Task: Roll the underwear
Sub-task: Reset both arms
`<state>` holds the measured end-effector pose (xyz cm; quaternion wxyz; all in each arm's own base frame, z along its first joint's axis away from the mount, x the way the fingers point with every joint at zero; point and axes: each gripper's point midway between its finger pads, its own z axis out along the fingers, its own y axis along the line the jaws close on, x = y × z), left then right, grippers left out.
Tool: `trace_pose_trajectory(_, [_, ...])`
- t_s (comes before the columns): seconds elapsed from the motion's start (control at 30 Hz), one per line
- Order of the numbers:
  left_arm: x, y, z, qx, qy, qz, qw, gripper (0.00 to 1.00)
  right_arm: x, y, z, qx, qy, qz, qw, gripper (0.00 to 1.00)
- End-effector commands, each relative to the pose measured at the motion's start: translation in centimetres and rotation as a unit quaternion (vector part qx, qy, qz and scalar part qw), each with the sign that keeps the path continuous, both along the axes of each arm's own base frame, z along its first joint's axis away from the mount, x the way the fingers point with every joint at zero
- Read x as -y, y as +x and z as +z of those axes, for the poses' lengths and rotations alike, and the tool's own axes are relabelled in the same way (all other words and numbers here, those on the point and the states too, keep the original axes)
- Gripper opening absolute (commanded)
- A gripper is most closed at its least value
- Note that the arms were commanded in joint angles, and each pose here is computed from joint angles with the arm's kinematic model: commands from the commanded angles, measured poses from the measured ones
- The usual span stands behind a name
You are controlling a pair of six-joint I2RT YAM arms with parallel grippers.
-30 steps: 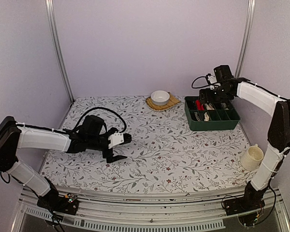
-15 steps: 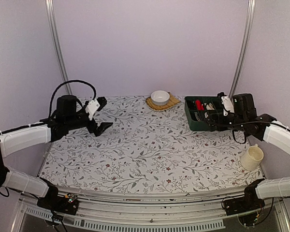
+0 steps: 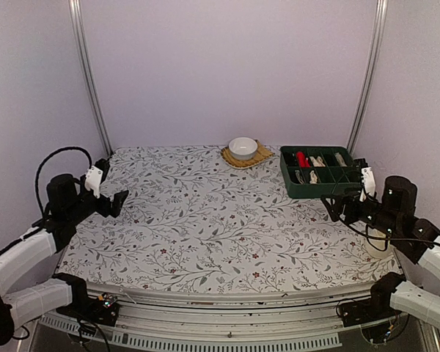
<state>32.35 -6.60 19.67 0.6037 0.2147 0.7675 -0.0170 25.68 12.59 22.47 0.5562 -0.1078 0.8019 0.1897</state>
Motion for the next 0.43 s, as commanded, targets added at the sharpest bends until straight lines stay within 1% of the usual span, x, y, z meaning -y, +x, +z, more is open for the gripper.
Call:
trace_pose_trajectory(0.0, [-1.5,-0.7,3.0,0.092,-0.021,0.039,0.995,0.98,-0.8,-0.6,0.6,0.034,0.014,0.028,0.999,0.99])
trace_pose_trajectory(0.17, [-1.7,-0.9,2.8,0.097,-0.025,0.044,0.994,0.99,1.1,-0.7,1.3,0.059,0.017,-0.021,0.998,0.99])
trace_pose_trajectory(0.4, [-0.6,-1.4,1.8,0.101,-0.033,0.013,0.994,0.99,1.7,-0.7,1.4,0.070,0.019,-0.036,0.997,0.99])
